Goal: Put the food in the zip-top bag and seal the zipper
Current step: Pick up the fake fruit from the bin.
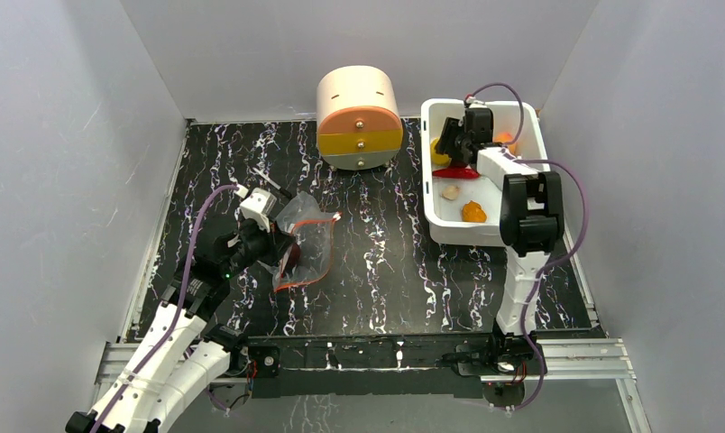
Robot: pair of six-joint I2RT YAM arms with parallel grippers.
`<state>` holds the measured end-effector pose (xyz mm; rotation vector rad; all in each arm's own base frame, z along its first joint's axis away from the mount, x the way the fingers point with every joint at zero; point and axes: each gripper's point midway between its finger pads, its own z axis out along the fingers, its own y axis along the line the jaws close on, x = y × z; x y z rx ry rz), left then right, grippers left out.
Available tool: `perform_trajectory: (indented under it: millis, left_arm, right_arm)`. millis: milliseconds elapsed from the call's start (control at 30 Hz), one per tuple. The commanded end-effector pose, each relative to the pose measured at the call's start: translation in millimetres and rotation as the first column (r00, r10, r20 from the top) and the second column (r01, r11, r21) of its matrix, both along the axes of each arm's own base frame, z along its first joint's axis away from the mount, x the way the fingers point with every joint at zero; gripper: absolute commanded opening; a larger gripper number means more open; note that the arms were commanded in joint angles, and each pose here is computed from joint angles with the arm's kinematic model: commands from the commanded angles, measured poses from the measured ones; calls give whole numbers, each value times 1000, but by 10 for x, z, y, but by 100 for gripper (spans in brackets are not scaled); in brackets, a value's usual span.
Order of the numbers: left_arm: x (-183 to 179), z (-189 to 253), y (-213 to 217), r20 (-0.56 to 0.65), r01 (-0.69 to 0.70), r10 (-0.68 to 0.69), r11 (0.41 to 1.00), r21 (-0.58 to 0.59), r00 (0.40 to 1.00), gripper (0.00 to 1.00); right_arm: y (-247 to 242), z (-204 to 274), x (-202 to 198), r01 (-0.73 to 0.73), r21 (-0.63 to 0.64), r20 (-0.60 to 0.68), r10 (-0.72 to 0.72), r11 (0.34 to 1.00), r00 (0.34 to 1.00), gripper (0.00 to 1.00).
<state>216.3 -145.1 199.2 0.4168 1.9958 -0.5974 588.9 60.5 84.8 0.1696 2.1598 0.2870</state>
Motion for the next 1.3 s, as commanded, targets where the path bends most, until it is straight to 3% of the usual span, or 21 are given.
perform_trajectory:
  millis: [0,467,667,1100,1267]
  left_arm:
    - [6,52,-28,23,18,-18,1000,-6,1000,0]
    - [4,57,-27,27,17,-17,1000,-9,999,0]
    - [13,44,-29,22,16,-15,1000,-7,1000,0]
    - [19,41,-22,18,7,-7,1000,-9,1000,0]
    - [25,27,-38,10,8,-8,1000,-17,1000,0]
  right_arm:
    - [-56,713,-71,53,42,159,-59,998,986,39]
    - [-275,700,-660,198,19,47,-199,980,979,38]
    - [-353,857,-959,238,19,67,-238,971,969,39]
    - [-69,1279,-1440,146,77,113,-154,986,982,39]
    - [179,1457,-1682,78,45,130,-83,996,988,41]
